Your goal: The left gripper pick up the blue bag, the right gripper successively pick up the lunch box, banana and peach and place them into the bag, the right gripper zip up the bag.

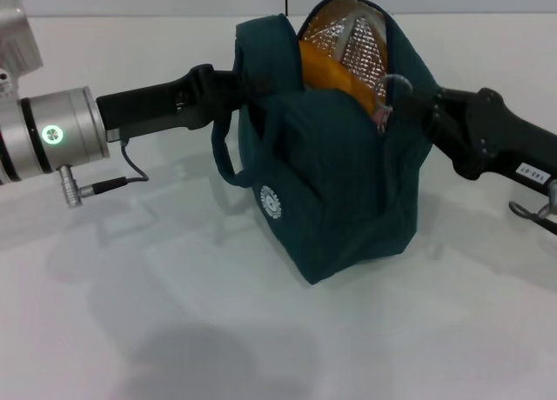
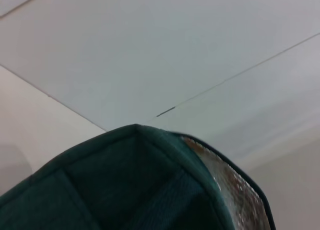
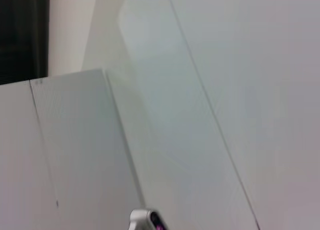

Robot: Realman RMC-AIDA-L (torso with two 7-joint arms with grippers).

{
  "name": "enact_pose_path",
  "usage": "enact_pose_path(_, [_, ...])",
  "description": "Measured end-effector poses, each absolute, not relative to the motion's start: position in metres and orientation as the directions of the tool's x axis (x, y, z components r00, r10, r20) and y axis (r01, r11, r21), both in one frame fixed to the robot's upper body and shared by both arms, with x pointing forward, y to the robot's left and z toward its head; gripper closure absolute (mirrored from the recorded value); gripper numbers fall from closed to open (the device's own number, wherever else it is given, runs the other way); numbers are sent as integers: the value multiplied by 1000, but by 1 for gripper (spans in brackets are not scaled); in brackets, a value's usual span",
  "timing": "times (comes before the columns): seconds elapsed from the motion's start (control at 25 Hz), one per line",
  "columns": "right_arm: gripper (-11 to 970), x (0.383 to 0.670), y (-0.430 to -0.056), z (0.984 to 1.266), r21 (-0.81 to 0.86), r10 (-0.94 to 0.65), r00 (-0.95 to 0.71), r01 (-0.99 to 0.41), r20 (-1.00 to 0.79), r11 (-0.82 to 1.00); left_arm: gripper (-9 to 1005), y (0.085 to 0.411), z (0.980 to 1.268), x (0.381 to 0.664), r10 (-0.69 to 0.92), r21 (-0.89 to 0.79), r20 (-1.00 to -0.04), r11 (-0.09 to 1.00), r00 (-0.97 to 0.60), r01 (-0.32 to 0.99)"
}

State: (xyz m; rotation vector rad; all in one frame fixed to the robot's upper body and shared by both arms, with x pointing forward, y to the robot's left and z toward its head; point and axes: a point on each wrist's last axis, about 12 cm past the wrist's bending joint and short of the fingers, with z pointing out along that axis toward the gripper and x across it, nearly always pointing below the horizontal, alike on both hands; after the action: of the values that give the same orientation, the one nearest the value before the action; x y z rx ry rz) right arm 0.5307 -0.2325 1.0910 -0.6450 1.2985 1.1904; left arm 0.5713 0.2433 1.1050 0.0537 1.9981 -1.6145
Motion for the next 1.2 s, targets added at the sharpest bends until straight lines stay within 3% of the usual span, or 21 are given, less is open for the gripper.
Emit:
enact_pose_path(0.28, [955,535,-226,1091,249,272,-166,-918,-948,308,906,241,1107,570,-308,-874,-479,255,-822,413])
enact_pose_path(0.72, [955,535,-223,1089,252,249,-180,-922,-952,295,737,254,1109,552,-418,-830,-550,175,-723,530])
enact_pose_path(1.0, [955,538,-220,1093,235,243,-167,-929,-956,285,426,262,1110,527,-382,-767,-618,101,-687,634])
enact_pose_path(1.2, [955,549,-211,1104,201,246,-136,-944,-960,261,243,268,1098,503,-326,-725,-672,111,-665,679])
